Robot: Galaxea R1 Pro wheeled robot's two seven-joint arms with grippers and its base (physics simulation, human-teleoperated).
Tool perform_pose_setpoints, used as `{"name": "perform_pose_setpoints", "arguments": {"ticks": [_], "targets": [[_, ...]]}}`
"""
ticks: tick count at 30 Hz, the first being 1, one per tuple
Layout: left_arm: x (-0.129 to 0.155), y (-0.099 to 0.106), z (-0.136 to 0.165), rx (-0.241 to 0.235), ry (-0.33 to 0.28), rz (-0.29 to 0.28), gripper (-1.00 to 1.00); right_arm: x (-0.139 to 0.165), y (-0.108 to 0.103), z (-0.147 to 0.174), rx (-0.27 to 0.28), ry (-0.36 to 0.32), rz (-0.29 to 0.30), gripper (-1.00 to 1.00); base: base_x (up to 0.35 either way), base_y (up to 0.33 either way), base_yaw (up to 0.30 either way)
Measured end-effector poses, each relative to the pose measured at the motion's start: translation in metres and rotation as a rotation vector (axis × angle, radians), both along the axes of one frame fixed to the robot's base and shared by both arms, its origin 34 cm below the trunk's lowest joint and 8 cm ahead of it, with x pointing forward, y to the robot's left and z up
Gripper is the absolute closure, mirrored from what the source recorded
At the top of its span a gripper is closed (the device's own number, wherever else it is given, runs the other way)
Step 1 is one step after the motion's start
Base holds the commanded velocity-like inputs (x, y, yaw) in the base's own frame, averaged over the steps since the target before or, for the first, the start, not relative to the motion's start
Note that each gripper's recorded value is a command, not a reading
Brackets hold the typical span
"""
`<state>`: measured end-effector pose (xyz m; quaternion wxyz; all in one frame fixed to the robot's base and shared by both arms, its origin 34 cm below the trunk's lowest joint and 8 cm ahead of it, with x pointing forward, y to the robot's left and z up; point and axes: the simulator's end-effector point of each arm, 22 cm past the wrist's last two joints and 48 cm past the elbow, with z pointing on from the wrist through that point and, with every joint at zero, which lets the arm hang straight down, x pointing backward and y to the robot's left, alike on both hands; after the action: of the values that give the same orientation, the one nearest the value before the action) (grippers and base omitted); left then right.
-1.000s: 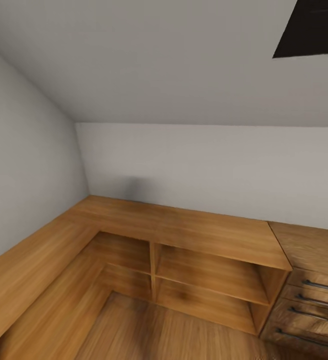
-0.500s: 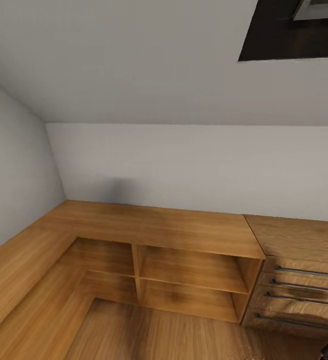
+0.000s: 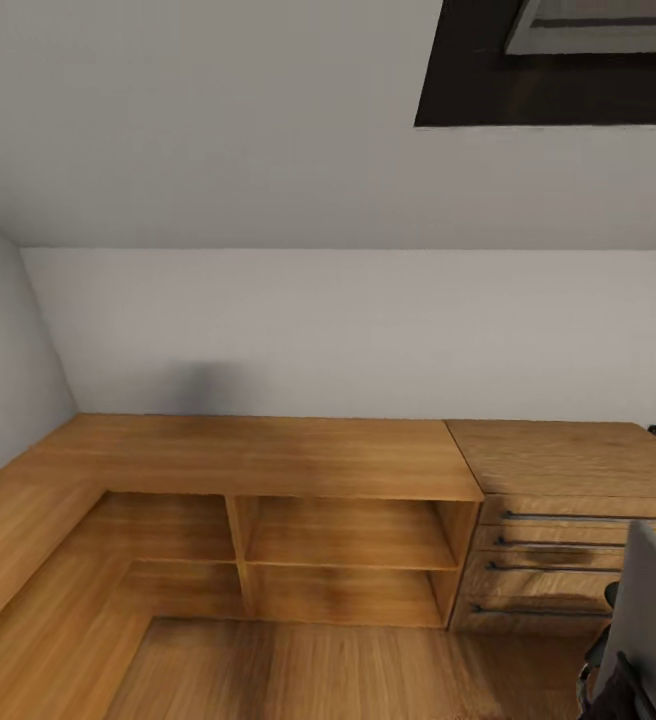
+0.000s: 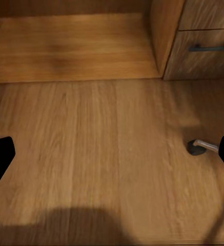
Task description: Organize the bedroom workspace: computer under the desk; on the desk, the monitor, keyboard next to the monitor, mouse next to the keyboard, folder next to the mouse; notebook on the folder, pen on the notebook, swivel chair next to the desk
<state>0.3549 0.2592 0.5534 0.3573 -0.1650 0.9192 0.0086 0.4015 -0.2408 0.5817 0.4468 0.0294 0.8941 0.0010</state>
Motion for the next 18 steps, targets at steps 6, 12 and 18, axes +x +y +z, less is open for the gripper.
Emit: {"name": "perform_pose_setpoints", "arguments": {"ticks": [6, 12, 18], "targets": [[0.0, -0.0005, 0.0, -0.001, 0.0, 0.0, -1.0, 0.0, 0.0, 0.0, 0.0, 0.0, 0.0, -1.0, 0.0, 0.0, -0.26], [0.0, -0.0009, 0.0, -0.001, 0.0, 0.0, -1.0, -0.0002, 0.0, -0.0001, 0.0, 0.0, 0.0, -1.0, 0.0, 0.0, -0.26], [0.0, -0.001, 0.0, -0.001, 0.0, 0.0, -1.0, 0.0, 0.0, 0.0, 0.0, 0.0, 0.0, -1.0, 0.0, 0.004, -0.26]]}}
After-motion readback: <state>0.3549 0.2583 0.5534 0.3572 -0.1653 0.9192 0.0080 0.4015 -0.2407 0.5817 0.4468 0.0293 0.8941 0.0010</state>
